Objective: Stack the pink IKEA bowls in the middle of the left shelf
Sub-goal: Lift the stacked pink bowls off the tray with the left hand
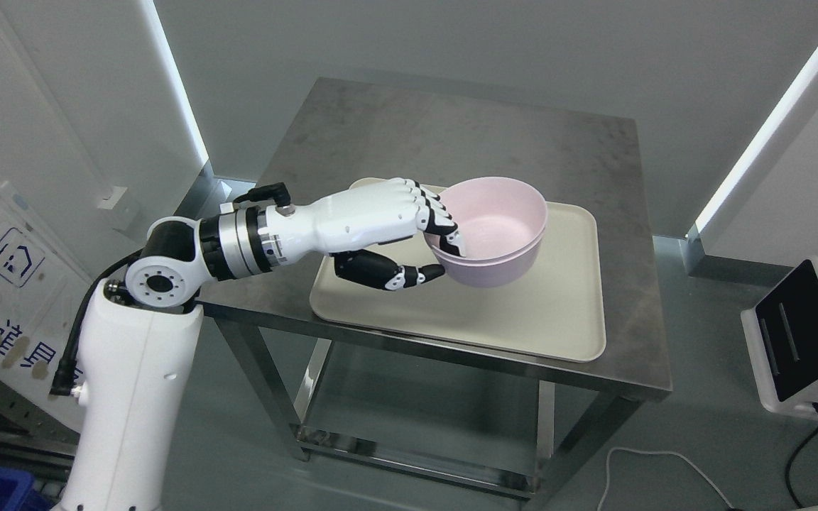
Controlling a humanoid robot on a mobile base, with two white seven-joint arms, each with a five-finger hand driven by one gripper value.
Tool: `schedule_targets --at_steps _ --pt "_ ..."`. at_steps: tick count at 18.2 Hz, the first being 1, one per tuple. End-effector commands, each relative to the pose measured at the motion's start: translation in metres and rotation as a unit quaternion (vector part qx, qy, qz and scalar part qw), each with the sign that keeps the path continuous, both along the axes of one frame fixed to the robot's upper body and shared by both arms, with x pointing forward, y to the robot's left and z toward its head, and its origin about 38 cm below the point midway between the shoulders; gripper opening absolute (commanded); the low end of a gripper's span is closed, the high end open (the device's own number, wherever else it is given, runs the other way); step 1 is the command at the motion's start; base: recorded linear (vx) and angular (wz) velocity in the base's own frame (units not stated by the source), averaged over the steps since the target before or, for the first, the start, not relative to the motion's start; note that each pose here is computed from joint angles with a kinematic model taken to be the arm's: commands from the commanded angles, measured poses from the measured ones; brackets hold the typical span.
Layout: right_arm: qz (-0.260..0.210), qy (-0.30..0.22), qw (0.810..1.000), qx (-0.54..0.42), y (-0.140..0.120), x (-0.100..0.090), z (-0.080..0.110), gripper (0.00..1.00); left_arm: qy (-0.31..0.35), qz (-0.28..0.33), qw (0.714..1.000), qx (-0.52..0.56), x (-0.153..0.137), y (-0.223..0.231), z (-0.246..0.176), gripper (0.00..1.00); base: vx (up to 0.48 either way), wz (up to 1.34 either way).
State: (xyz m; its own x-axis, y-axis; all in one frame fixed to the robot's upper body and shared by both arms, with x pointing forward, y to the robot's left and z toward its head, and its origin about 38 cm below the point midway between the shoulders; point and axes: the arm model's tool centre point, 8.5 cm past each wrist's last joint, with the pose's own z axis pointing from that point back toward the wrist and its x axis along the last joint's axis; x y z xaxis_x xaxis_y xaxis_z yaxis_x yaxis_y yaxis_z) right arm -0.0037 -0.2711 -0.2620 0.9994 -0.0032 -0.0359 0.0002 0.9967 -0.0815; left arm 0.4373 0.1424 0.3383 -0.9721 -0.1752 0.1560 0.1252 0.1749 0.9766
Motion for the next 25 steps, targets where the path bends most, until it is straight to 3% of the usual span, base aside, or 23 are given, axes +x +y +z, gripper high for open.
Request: schedule_targets --at_steps 1,25 --pt "-0.004 -0.017 1.0 -0.009 -0.011 0.011 0.001 1.0 -0.036 0.039 0.998 -0.046 -0.019 0.063 0.009 0.02 0.0 0.0" --pt "-0.004 -0.017 1.0 -0.009 -0.011 0.011 0.001 1.0 -0.022 0.054 0.997 -0.054 -0.022 0.074 -0.006 0.02 -0.007 -0.01"
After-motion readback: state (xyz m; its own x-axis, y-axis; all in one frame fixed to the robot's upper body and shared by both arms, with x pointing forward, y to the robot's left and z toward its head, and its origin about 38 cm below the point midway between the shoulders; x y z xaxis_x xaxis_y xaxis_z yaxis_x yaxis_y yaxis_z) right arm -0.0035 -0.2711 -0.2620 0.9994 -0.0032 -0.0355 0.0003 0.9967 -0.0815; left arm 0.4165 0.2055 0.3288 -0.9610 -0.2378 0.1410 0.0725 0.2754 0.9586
